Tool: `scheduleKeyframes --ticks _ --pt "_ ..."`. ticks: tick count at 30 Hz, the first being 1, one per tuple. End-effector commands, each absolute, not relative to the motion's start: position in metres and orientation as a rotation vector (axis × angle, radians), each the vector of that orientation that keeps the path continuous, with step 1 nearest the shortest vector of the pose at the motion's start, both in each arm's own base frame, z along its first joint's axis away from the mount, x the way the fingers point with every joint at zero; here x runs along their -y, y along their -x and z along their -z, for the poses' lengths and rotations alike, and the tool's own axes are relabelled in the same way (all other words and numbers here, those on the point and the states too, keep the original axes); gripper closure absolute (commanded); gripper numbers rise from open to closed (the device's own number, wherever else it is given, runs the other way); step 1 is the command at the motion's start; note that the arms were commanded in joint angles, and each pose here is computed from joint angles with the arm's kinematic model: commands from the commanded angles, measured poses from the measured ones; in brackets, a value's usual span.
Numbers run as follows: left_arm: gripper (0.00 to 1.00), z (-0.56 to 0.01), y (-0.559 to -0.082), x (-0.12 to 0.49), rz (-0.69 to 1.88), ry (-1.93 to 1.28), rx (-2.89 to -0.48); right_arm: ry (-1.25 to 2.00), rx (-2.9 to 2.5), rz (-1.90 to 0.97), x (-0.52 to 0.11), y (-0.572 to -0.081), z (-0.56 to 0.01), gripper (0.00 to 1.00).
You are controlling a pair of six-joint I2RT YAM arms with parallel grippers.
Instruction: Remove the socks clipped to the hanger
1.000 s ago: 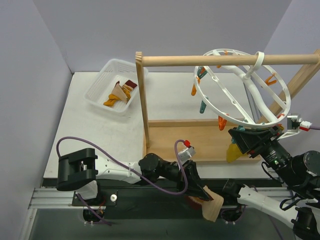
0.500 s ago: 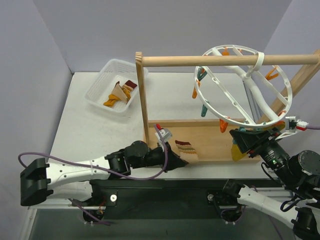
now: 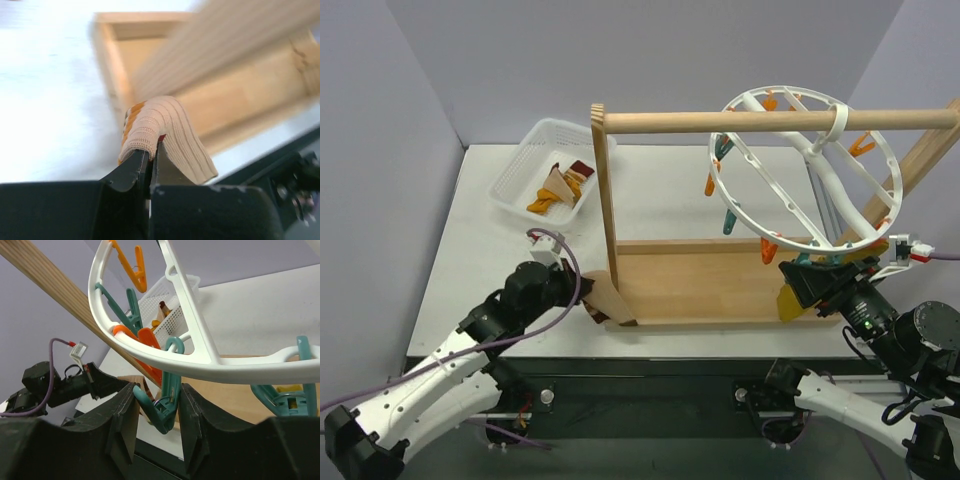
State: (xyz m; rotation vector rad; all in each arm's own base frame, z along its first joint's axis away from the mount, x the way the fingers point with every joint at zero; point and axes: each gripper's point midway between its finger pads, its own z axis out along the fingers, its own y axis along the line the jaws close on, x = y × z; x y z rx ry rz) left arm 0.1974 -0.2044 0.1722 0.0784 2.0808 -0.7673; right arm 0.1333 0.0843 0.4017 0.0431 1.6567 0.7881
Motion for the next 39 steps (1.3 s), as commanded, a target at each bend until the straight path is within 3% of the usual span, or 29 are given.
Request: scheduleKeyframes --ticks 1,12,21,25,29,30,31,33,36,38,39 --pt "1.0 -0.18 -0.232 0.164 0.659 0.044 -2.136 -0.036 -1.686 -0.762 -0.087 -0.137 -0.392 0.64" --pt "1.0 -0.252 -0.33 0.097 0.509 0.476 -1.884 -0.045 -1.684 -0.771 -0.079 -0.131 -0.391 0.62" --pt "1.0 -0.288 -0.431 0.091 0.398 0.435 -1.813 -0.037 -1.692 -0.774 -0.082 -0.131 -0.393 0.61" --pt "1.0 -0.348 -0.477 0.093 0.436 0.38 -1.734 -0.022 -1.712 -0.779 -0.085 -0.129 -0.395 0.61" --pt "1.0 -0.354 -0.52 0.078 0.408 0.387 -1.739 -0.038 -1.719 -0.77 -0.084 -0.131 -0.394 0.61" --pt "0.77 -0.332 -0.538 0.066 0.389 0.413 -1.784 -0.041 -1.722 -0.771 -0.084 -0.131 -0.393 0.61" --pt "0.64 -0.331 -0.546 0.063 0.38 0.412 -1.797 -0.042 -1.725 -0.771 -0.085 -0.131 -0.393 0.61" --pt "0.49 -0.319 -0.566 0.06 0.381 0.386 -1.85 -0.037 -1.735 -0.769 -0.088 -0.133 -0.392 0.61" --pt "0.46 -0.31 -0.567 0.068 0.403 0.38 -1.965 -0.036 -1.748 -0.766 -0.092 -0.135 -0.39 0.61" --pt "0.19 -0.305 -0.554 0.075 0.428 0.389 -2.002 -0.038 -1.761 -0.759 -0.095 -0.136 -0.387 0.61" --pt "0.18 -0.305 -0.547 0.078 0.437 0.393 -2.003 -0.038 -1.763 -0.756 -0.095 -0.137 -0.386 0.61"
